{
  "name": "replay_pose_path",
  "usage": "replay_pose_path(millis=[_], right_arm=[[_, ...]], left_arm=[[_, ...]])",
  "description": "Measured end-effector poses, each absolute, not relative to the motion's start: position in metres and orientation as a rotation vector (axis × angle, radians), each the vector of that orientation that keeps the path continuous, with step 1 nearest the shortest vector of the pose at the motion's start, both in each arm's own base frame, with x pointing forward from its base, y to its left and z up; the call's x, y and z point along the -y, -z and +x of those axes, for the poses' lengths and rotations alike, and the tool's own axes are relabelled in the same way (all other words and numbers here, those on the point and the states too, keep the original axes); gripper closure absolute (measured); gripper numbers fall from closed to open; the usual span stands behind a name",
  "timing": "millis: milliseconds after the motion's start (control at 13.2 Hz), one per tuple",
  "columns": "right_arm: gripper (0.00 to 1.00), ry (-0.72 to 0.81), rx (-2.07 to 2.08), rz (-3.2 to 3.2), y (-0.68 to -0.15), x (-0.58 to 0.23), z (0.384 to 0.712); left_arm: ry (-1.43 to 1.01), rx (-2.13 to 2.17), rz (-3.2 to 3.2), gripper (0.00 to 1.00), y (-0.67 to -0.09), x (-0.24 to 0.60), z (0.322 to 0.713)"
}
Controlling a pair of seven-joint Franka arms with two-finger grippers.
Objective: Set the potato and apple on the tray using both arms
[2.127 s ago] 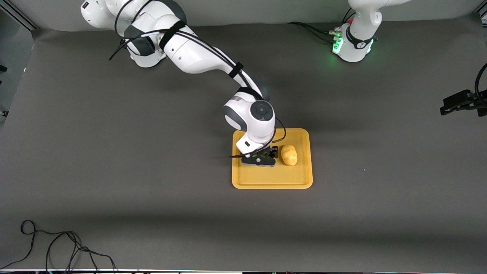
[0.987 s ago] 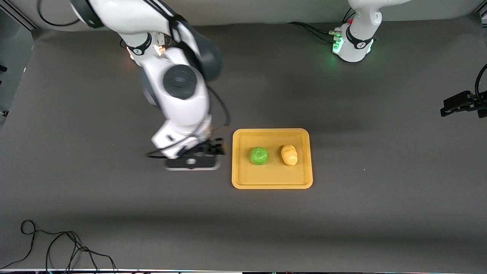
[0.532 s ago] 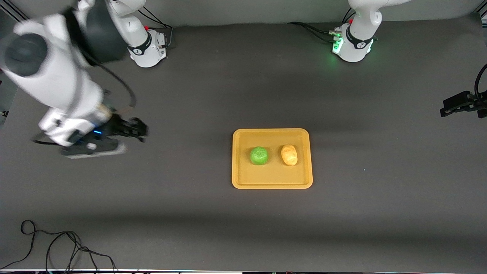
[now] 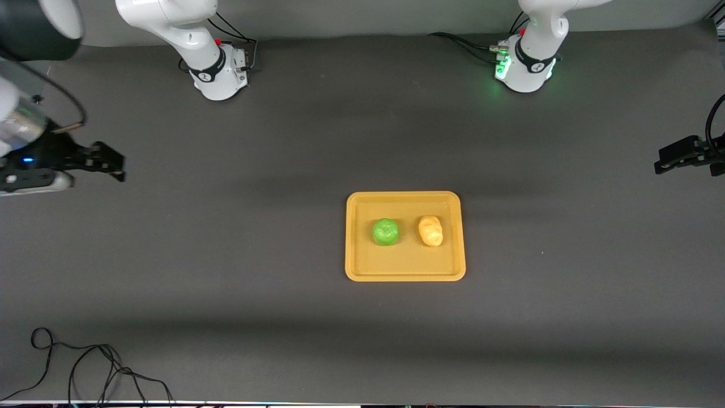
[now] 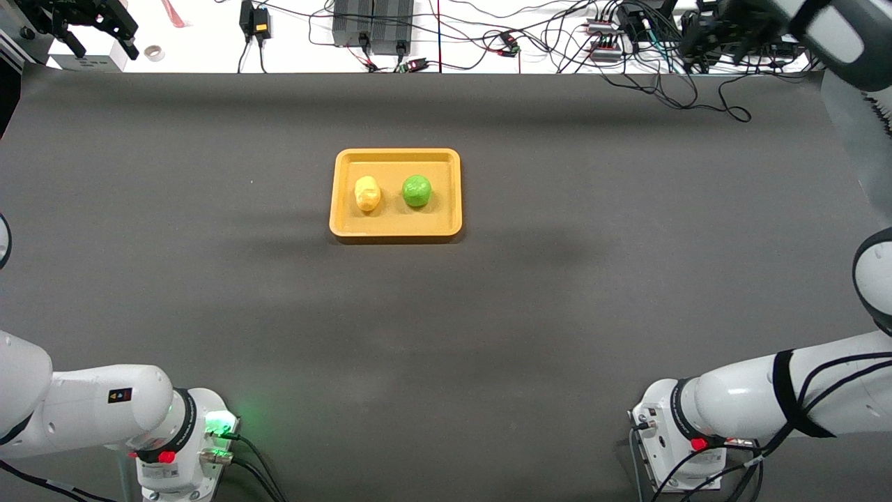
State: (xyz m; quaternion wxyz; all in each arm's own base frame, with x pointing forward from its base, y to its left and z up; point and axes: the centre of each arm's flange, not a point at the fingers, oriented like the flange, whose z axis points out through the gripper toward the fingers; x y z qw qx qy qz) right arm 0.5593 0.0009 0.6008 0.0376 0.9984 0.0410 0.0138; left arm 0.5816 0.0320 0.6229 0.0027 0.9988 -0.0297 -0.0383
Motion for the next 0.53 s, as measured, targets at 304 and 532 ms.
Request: replay_pose_path(millis=[304, 532], right_arm=[[0.00, -0.058, -0.021, 3.064, -0.599, 0.046, 0.563], [0.00, -0.075, -0.024, 3.062, -0.604, 0.045, 0.574]], left_arm=[[0.120, 0.094, 3.133, 0.02, -0.623, -0.032, 0.582], [0.120, 0.095, 3.133, 0.02, -0.623, -0.032, 0.582]])
